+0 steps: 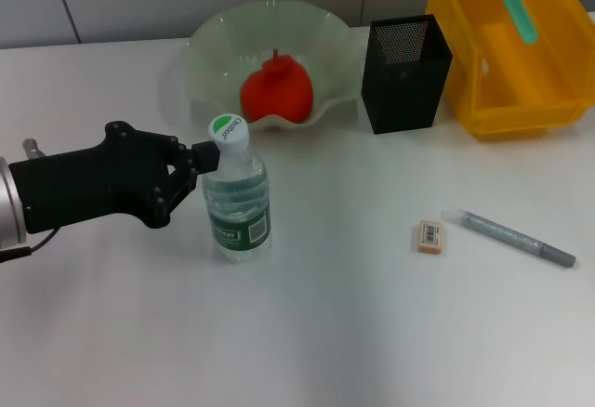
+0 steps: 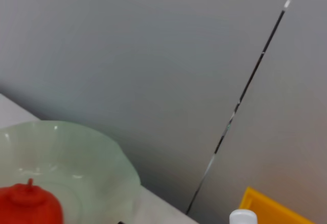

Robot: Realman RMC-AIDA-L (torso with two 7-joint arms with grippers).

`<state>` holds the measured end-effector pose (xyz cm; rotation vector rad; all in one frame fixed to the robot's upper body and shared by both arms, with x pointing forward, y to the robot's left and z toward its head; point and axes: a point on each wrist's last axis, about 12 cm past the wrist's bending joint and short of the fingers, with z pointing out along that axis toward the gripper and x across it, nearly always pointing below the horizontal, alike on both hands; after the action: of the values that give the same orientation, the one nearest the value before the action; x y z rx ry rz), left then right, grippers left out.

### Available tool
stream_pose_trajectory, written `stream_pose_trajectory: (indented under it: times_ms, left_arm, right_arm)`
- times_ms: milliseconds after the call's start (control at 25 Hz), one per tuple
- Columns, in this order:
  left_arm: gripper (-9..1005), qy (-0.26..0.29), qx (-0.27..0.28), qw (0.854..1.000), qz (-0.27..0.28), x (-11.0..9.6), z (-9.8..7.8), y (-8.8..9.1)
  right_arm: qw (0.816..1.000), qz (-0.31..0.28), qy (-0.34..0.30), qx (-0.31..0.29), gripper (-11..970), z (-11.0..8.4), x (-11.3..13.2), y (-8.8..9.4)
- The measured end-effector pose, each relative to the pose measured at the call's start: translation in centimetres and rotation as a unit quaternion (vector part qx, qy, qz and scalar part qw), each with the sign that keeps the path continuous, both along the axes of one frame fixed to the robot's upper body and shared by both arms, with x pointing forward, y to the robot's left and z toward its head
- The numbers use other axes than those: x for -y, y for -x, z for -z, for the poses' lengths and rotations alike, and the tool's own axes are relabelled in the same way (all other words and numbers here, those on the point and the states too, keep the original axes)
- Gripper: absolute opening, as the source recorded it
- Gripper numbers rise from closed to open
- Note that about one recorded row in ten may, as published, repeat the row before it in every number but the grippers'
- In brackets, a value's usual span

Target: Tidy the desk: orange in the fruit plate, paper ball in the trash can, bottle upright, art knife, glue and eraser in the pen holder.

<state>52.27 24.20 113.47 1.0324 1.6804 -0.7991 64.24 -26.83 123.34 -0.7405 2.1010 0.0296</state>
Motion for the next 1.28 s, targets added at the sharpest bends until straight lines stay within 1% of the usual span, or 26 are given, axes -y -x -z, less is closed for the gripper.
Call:
stream_pose_trajectory:
  times_ms: [280,640,720,960,1120,1280]
  left_arm:
    - [19,0.001,-0.001,1.000,-0.003,-0.2,0.0,-0.2]
    - [20,0.002,0.000,1.000,-0.003,-0.1,0.0,-0.2]
    - [20,0.002,-0.001,1.000,-0.003,-0.1,0.0,-0.2]
    - [20,0.002,-0.001,1.000,-0.009,-0.5,0.2,-0.3]
    - [21,0.003,-0.004,1.000,-0.011,-0.5,0.4,-0.2]
    - [21,0.005,-0.009,1.000,-0.015,-0.7,0.6,-0.2]
  right_arm:
    - [1.000,-0.001,0.003,0.017,199,0.4,-0.2,-0.8]
    - [0.999,-0.003,-0.011,0.042,202,-0.7,-0.6,-1.5]
    - [0.999,-0.008,-0.016,0.052,202,-1.2,-1.1,-1.8]
    - [0.998,-0.012,-0.023,0.065,204,-1.6,-2.0,-2.7]
    - [0.996,-0.018,-0.046,0.077,205,-1.6,-2.5,-3.3]
    - [0.994,-0.021,-0.077,0.076,206,-1.3,-2.3,-3.9]
